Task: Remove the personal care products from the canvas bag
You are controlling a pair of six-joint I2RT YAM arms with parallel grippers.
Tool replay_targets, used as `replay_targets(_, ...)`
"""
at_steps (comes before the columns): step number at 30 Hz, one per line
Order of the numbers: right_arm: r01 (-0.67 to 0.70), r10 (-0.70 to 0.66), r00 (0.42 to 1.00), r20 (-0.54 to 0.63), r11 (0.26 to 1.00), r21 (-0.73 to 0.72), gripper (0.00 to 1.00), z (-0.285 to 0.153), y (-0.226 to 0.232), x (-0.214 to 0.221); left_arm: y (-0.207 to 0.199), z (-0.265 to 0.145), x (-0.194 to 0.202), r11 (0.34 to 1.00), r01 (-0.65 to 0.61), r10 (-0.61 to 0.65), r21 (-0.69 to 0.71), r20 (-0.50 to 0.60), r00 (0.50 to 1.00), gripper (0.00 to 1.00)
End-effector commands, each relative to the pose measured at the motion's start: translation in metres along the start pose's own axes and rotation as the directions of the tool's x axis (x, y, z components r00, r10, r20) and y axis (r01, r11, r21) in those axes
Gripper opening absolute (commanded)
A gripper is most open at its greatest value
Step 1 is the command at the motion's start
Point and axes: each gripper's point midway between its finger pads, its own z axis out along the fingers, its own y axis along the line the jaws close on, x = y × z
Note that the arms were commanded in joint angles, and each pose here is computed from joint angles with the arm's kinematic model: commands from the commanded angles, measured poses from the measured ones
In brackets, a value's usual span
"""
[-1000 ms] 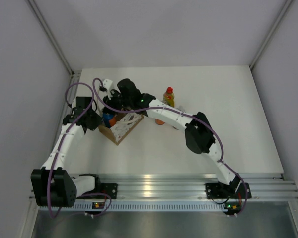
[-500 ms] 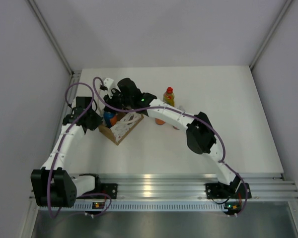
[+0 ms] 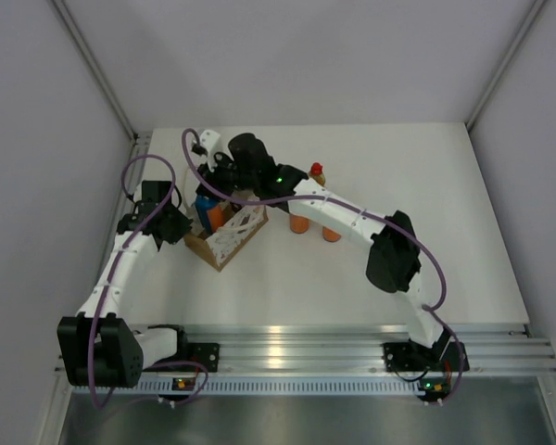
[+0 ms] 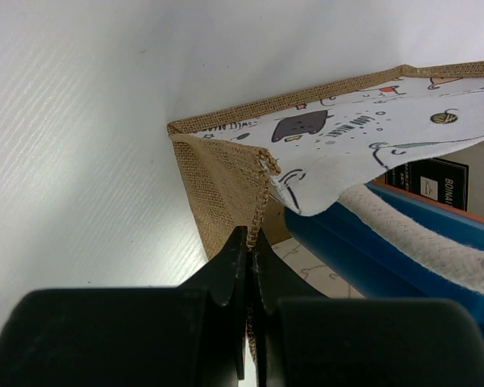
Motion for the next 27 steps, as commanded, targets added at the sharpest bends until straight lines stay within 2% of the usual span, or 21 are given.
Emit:
replay_targets(1, 0.08, -0.082, 0.968, 0.236, 0.997, 0.014, 0.0, -0.054, 0.023, -0.109, 0.009, -0.003, 0.011, 1.0, -0.011, 0.01, -0.026, -0.045, 0.999, 0.0)
replay_targets(10, 0.079, -0.098, 0.959, 0.266, 0.993, 0.082, 0.0, -0.1, 0.022, -0.144, 0.009, -0.005, 0.01, 1.0, -0.005, 0.004, -0.019, -0.036, 0.999, 0.0)
replay_targets(23, -0.03, -0.039, 0.939, 0.343, 0.98, 0.194, 0.0, -0.178, 0.002, -0.193, 0.01, -0.008, 0.013, 1.0, 0.001, -0.001, -0.009, -0.034, 0.999, 0.0)
replay_targets(27, -0.044, -0.042, 0.937, 0.347, 0.971, 0.235, 0.0, -0.197, -0.007, -0.196, 0.011, -0.01, 0.015, 1.0, 0.006, -0.006, -0.005, -0.034, 0.999, 0.0)
